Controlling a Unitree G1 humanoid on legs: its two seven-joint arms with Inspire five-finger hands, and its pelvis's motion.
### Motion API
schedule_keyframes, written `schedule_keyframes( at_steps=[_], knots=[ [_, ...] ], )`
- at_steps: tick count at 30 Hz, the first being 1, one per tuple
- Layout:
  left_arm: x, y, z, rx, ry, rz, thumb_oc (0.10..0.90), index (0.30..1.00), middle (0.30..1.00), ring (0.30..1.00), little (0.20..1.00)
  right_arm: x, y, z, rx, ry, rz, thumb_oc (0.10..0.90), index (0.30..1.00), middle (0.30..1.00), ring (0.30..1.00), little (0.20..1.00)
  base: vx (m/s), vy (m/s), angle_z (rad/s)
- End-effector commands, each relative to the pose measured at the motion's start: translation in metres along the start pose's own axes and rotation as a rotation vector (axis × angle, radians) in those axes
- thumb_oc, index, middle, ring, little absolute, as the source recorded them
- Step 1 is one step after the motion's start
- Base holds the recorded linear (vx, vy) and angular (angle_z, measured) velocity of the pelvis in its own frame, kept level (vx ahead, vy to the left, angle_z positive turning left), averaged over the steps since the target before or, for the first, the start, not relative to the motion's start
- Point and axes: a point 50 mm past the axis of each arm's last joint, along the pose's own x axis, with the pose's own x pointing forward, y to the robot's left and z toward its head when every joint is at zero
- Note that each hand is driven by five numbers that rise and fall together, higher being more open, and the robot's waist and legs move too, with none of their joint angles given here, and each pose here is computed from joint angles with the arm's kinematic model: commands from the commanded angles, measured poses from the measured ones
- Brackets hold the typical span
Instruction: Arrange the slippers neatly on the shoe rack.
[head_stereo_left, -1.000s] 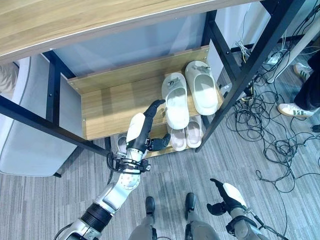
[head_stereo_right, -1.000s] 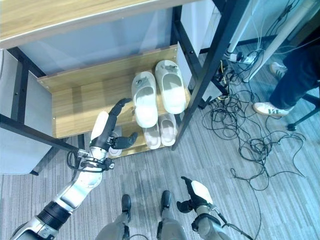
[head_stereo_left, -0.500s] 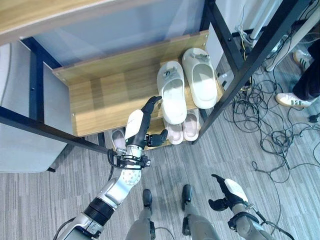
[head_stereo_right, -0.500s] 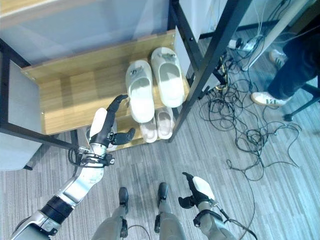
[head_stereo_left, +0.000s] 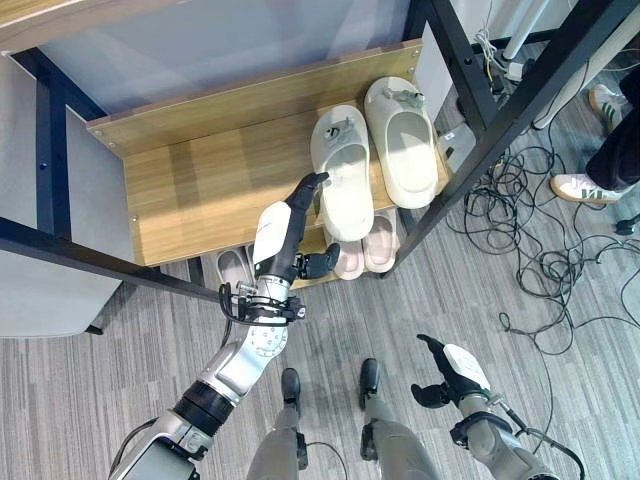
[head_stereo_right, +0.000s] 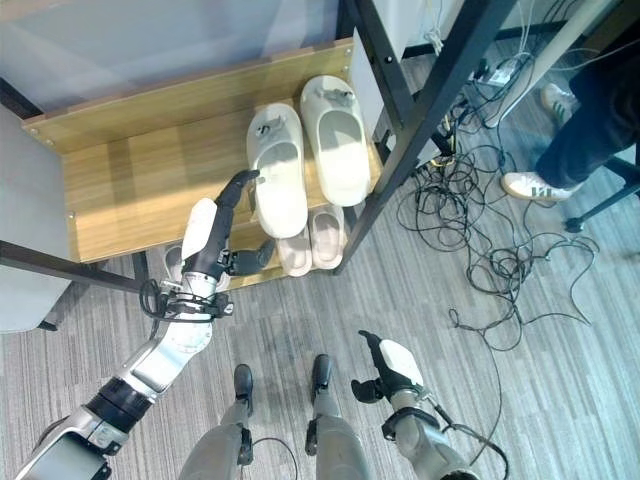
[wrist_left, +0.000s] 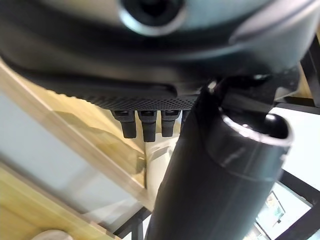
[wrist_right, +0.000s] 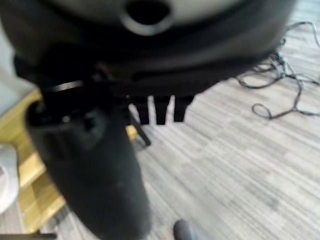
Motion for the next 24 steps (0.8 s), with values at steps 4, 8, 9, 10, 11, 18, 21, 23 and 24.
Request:
schedule_keyframes(
  at_steps=[4, 8, 9, 10, 11, 18, 21, 23, 24],
  knots=[
    [0.03, 0.003, 0.036, -0.038, -0.17, 0.081, 0.8, 0.9, 0.9, 0.9, 0.9, -0.005, -0.007, 0.004, 0.0, -0.07, -0.043, 0.8, 0.9, 0.9, 0.9, 0.9, 0.0, 0.0, 0.0],
    [0.034, 0.001, 0.039, -0.026, -0.187, 0.07, 0.8, 0.9, 0.9, 0.9, 0.9, -0.005, -0.009, 0.005, -0.002, -0.078, -0.041, 0.8, 0.9, 0.9, 0.9, 0.9, 0.0, 0.0, 0.0],
    [0.035, 0.001, 0.04, -0.03, -0.189, 0.068, 0.8, 0.9, 0.9, 0.9, 0.9, -0.006, -0.008, 0.004, -0.002, -0.076, -0.04, 0.8, 0.9, 0.9, 0.9, 0.9, 0.0, 0.0, 0.0],
    [0.035, 0.0, 0.041, -0.03, -0.19, 0.068, 0.8, 0.9, 0.9, 0.9, 0.9, -0.005, -0.009, 0.004, -0.002, -0.076, -0.04, 0.8, 0.9, 0.9, 0.9, 0.9, 0.01, 0.001, -0.03],
    [0.037, 0.0, 0.041, -0.028, -0.191, 0.066, 0.8, 0.9, 0.9, 0.9, 0.9, -0.005, -0.009, 0.004, -0.002, -0.074, -0.039, 0.8, 0.9, 0.9, 0.9, 0.9, 0.01, 0.001, -0.04],
    [0.041, -0.005, 0.046, -0.024, -0.203, 0.048, 0.8, 0.9, 0.9, 0.9, 0.9, -0.006, -0.008, 0.002, -0.011, -0.064, -0.038, 0.8, 0.9, 0.9, 0.9, 0.9, 0.0, -0.001, -0.05],
    [0.044, -0.005, 0.046, -0.021, -0.202, 0.05, 0.8, 0.9, 0.9, 0.9, 0.9, -0.006, -0.009, 0.001, -0.013, -0.064, -0.039, 0.8, 0.9, 0.9, 0.9, 0.9, 0.0, 0.0, -0.07],
    [0.045, -0.003, 0.046, -0.014, -0.203, 0.055, 0.8, 0.9, 0.9, 0.9, 0.9, -0.007, -0.009, 0.001, -0.015, -0.066, -0.037, 0.8, 0.9, 0.9, 0.9, 0.9, 0.0, -0.001, -0.02],
    [0.045, -0.003, 0.046, -0.014, -0.203, 0.055, 0.8, 0.9, 0.9, 0.9, 0.9, -0.007, -0.009, 0.001, -0.015, -0.066, -0.037, 0.8, 0.9, 0.9, 0.9, 0.9, 0.0, 0.0, 0.0]
  ],
)
